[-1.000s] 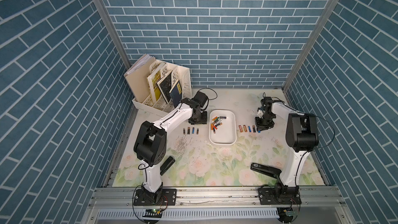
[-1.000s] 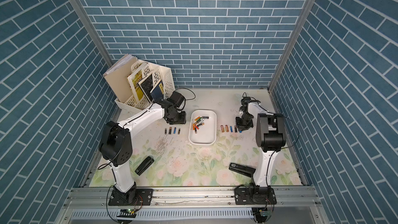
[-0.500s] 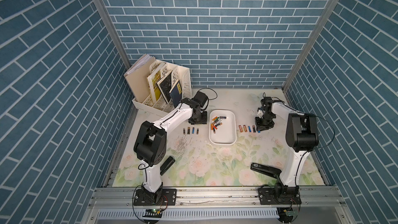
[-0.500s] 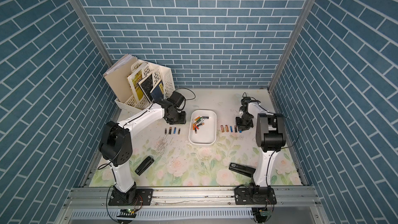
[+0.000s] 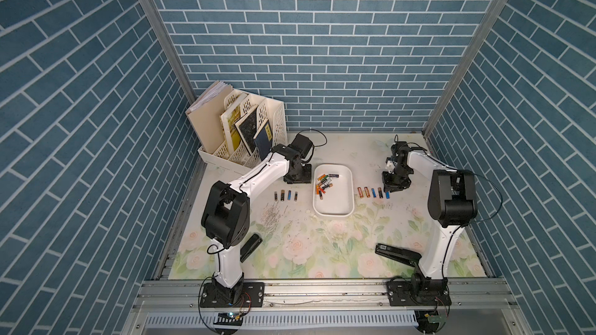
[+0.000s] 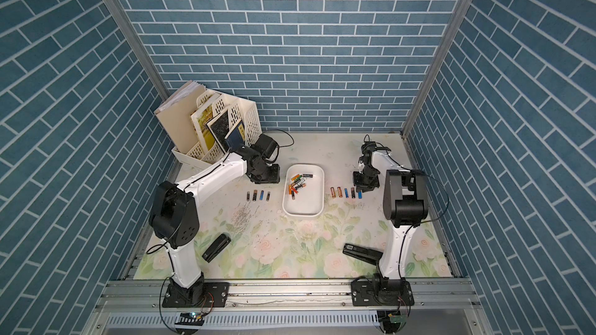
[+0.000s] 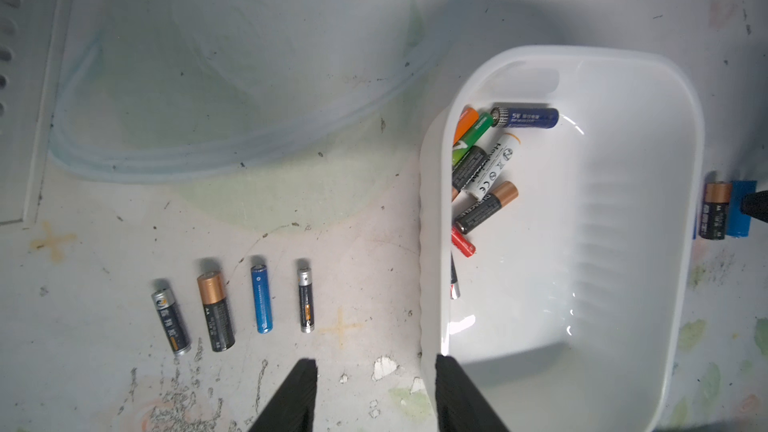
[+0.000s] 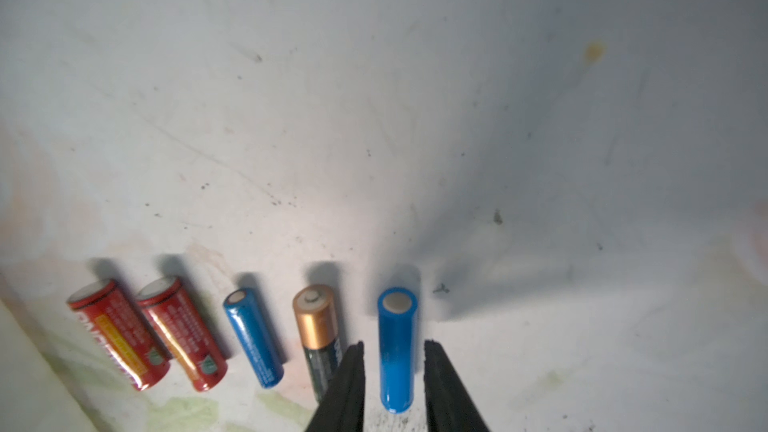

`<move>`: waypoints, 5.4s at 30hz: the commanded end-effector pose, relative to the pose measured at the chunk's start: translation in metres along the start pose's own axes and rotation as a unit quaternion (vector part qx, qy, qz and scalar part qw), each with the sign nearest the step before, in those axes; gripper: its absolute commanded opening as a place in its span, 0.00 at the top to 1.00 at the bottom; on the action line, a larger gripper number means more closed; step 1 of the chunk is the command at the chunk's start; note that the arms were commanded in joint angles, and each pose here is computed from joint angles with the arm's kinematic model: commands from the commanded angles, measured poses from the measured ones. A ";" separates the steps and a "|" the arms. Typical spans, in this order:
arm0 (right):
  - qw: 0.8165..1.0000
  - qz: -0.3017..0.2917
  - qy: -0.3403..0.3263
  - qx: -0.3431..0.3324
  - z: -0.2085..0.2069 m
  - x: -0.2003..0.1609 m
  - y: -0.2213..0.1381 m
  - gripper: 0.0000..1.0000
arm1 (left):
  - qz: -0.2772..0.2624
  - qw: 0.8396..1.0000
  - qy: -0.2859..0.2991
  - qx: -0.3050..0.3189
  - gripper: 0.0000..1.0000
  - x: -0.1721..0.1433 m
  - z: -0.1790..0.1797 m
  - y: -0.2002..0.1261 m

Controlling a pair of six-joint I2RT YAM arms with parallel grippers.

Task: Take the batteries out of the storage box
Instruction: Place the battery at the center of the board, then pick up the battery from the storage box, then place the battery at the center of the board.

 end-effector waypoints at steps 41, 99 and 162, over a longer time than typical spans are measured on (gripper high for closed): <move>0.997 -0.070 -0.016 0.027 0.021 0.011 -0.076 0.71 | 0.037 0.977 0.201 0.054 0.60 -0.004 -0.081 0.129; 0.995 -0.070 -0.041 0.050 0.050 0.026 -0.068 0.71 | -0.027 0.996 0.058 -0.061 0.85 0.018 -0.020 0.001; 0.996 -0.062 -0.042 0.037 0.050 0.026 -0.068 0.71 | 0.069 0.994 -0.039 0.070 0.70 -0.040 0.173 0.064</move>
Point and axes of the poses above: each gripper's point midway between its finger pads, its own y axis out along the fingers, its own z axis along the line the jaws close on, x = y × z, the point moved 2 cm from there along -y, back along the fingers, and after that the axes turned 2 degrees about -y, right-handed, at the moved point
